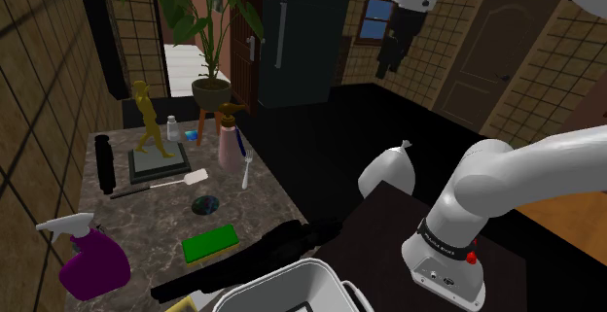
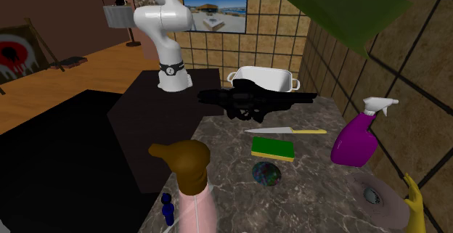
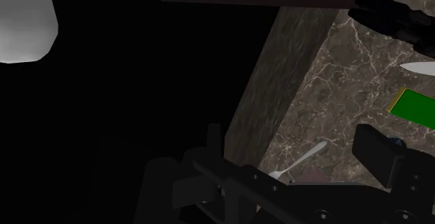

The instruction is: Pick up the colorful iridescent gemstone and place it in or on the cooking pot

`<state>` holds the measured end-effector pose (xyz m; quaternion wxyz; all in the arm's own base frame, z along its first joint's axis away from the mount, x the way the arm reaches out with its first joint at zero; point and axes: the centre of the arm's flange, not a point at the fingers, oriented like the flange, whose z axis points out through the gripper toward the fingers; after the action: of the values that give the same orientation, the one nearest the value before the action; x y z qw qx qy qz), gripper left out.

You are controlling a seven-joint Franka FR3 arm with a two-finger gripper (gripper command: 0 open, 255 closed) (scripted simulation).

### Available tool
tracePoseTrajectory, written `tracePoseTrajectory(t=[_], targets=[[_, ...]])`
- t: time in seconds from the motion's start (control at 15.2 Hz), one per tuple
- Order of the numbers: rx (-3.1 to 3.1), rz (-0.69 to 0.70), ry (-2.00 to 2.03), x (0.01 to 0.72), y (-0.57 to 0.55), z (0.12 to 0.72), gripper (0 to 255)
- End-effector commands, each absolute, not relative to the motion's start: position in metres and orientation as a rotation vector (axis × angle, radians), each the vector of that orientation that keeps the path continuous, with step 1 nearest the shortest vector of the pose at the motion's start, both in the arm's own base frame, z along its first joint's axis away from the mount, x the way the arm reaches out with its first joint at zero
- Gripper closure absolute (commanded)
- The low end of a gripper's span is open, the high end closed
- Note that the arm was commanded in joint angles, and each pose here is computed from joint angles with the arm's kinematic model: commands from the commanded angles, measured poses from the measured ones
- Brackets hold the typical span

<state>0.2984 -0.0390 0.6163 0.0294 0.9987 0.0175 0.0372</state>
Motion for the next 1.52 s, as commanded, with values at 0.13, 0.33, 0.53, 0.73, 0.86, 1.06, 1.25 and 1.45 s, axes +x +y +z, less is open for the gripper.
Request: tracePoseTrajectory(t=[0.13, 0.33, 0.53, 0.73, 0.86, 1.06, 1.25, 1.45], targets=[[3.087, 0.087, 0.042, 0.316, -0.024, 0.602, 0], [3.097, 0.044, 0.023, 0.343, -0.002, 0.579, 0], [3.106, 0.001, 0.005, 0.369, 0.02, 0.556, 0], [3.114, -0.042, -0.014, 0.395, 0.042, 0.532, 0], [3.12, -0.071, -0.026, 0.412, 0.057, 0.516, 0], [3.127, -0.114, -0.045, 0.437, 0.078, 0.491, 0], [3.134, -0.158, -0.064, 0.462, 0.1, 0.466, 0], [3.139, -0.202, -0.083, 0.487, 0.121, 0.441, 0]])
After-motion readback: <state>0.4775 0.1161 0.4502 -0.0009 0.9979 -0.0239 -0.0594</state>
